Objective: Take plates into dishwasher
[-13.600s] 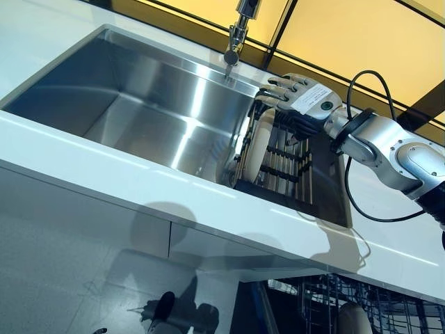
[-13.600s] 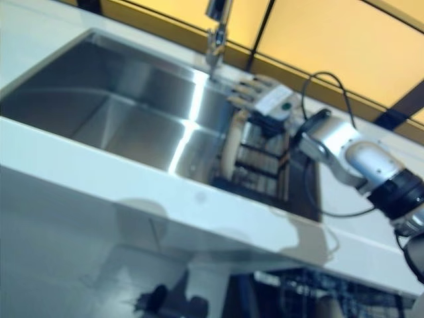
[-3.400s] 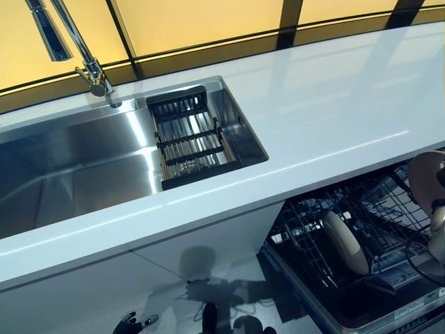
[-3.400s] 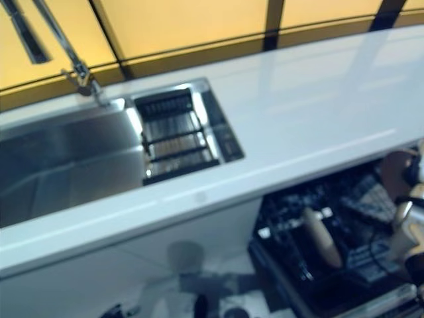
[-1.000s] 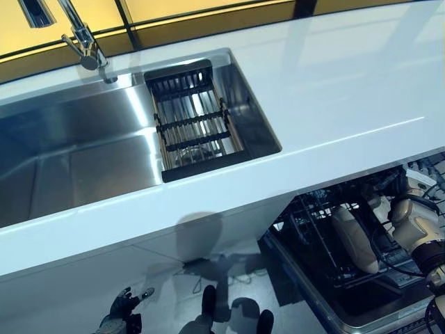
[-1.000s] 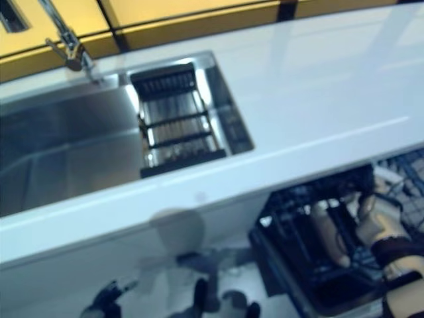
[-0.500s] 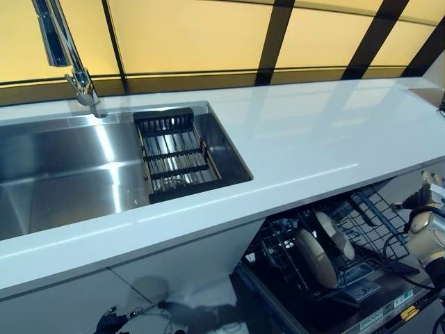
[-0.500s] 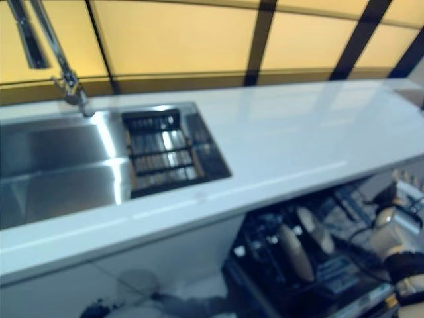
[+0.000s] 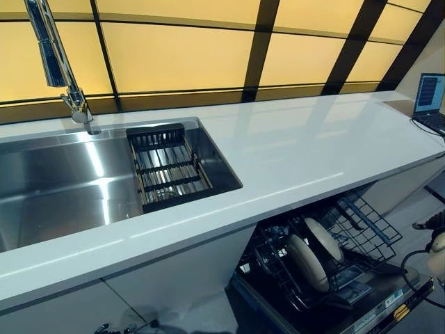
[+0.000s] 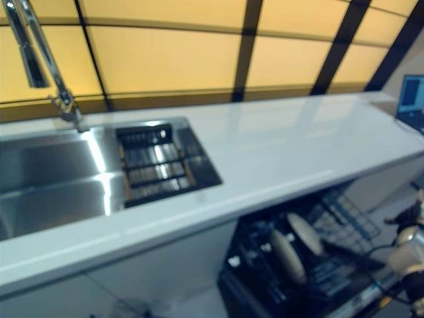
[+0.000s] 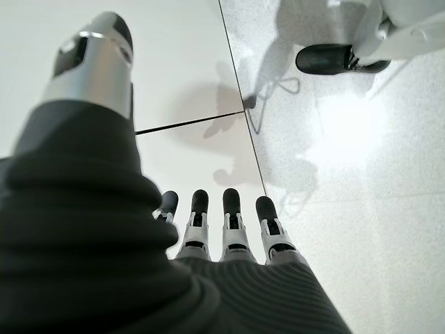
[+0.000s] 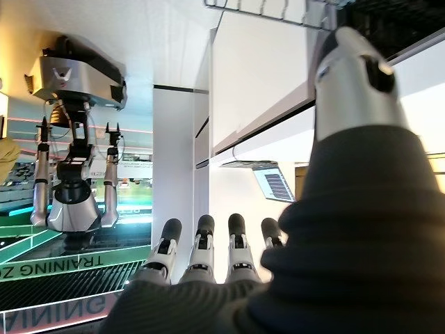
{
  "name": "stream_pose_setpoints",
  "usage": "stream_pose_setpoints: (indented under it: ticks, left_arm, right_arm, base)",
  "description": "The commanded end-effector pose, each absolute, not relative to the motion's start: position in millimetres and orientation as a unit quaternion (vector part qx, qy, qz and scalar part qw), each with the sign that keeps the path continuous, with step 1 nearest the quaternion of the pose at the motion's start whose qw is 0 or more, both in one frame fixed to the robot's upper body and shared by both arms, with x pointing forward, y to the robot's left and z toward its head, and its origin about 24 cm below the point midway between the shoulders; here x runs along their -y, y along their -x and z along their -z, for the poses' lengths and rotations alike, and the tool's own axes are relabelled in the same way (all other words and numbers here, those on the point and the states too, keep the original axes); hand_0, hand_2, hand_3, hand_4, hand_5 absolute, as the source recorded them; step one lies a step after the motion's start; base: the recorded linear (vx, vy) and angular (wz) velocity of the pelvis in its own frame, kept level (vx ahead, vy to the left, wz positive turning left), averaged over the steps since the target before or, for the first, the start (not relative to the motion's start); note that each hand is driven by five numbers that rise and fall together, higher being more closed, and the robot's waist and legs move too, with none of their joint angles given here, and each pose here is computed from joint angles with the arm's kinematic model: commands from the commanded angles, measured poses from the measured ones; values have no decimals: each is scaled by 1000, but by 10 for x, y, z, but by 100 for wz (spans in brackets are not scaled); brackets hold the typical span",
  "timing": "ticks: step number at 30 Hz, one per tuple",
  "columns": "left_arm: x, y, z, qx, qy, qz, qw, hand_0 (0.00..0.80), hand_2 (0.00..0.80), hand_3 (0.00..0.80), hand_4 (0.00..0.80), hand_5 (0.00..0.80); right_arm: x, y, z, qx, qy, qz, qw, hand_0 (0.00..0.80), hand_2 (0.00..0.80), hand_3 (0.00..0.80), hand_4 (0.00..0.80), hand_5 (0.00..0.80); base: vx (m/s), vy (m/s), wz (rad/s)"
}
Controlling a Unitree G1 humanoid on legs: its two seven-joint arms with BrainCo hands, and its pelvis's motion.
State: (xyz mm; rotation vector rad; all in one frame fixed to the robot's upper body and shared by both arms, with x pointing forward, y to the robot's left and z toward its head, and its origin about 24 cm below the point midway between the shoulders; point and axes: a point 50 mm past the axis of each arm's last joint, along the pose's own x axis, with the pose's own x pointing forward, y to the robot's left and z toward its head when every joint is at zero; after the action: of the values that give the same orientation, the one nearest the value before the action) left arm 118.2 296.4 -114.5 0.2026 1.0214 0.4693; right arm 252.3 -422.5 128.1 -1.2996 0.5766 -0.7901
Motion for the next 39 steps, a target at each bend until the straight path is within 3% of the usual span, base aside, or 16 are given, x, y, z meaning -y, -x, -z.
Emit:
stream_pose_setpoints:
  ticks: [1, 8, 11, 15, 24, 29, 33, 39]
  left_arm:
    - [-3057, -1145, 1140, -485, -114, -246, 831, 0, 0, 0, 0, 0]
    - [-3125, -980, 1200, -536, -158, -237, 794, 0, 0, 0, 0, 0]
    - [-3200, -925, 1211, -566, -261, -157, 766, 0, 0, 0, 0, 0]
    - [-3291, -894, 1204, -611, -292, -117, 727, 0, 0, 0, 0, 0]
    - [-3537, -837, 1102, -639, -244, -183, 706, 0, 0, 0, 0, 0]
    - [-3693, -992, 960, -624, -235, -210, 715, 0, 0, 0, 0, 0]
    - [-3969, -1659, 466, -551, -267, -261, 746, 0, 0, 0, 0, 0]
    - [-3609, -1731, 711, -524, -225, -248, 783, 0, 0, 0, 0, 0]
  right_arm:
    - [4331, -2503, -1757, -204, 617, 393, 650, 0, 0, 0, 0, 0]
    - [4471, -2332, -1828, -212, 616, 414, 636, 0, 0, 0, 0, 0]
    - [4568, -2222, -1870, -231, 621, 421, 620, 0, 0, 0, 0, 0]
    - [4625, -2134, -1872, -249, 619, 418, 617, 0, 0, 0, 0, 0]
    - [4574, -2096, -1586, -303, 575, 395, 649, 0, 0, 0, 0, 0]
    - [4460, -2216, -1352, -320, 551, 375, 673, 0, 0, 0, 0, 0]
    - [4350, -2294, -1096, -343, 499, 378, 701, 0, 0, 0, 0, 0]
    - [4443, -1806, -458, -440, 407, 376, 707, 0, 0, 0, 0, 0]
  base:
    - [-40, 44, -2]
    - [-64, 69, -2]
    - [-65, 155, -5]
    - [-30, 104, -13]
    - [-242, -162, -32]
    - [-226, -574, -63]
    - [-254, -793, 34]
    - [-95, -255, 62]
